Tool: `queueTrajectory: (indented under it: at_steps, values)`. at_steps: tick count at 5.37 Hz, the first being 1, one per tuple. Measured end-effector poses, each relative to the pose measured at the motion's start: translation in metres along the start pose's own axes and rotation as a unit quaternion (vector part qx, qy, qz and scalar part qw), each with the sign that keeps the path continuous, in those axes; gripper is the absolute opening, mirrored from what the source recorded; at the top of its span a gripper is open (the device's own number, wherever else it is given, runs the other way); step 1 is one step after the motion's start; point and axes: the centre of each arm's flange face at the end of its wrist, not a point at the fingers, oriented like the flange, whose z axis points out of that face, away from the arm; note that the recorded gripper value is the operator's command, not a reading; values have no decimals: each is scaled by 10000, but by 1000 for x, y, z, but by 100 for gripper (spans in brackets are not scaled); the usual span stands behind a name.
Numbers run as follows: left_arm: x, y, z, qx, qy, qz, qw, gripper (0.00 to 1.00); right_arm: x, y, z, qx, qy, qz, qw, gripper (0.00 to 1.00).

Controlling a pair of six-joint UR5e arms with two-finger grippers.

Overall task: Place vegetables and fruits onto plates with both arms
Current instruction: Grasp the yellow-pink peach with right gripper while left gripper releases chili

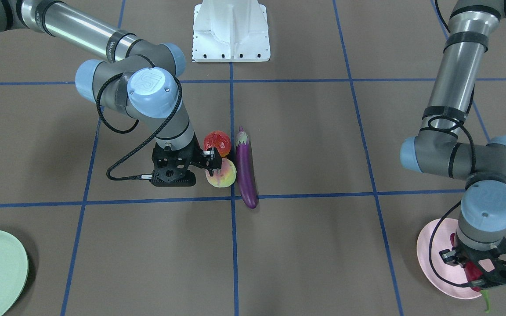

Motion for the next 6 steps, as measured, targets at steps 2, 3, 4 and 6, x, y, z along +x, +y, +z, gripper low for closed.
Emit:
queueTrajectory:
  at_steps: [2, 3, 4, 6]
  values:
    - [-3, 11, 12, -45, -61, 144, 9999, 100, -16, -2, -4, 16, -50, -10, 10000, 100]
    - [-4, 11, 12, -27, -50, 200, 9998, 100, -26, -1, -3, 12, -96, -48, 9999, 100]
    - [-6, 9, 9, -3, -38, 205, 9998, 100, -34, 0, 4, 8, -158, -103, 9998, 100]
    - [-9, 5, 5, 26, -15, 171, 9998, 100, -48, 11, 19, -49, -211, -224, 9995, 100]
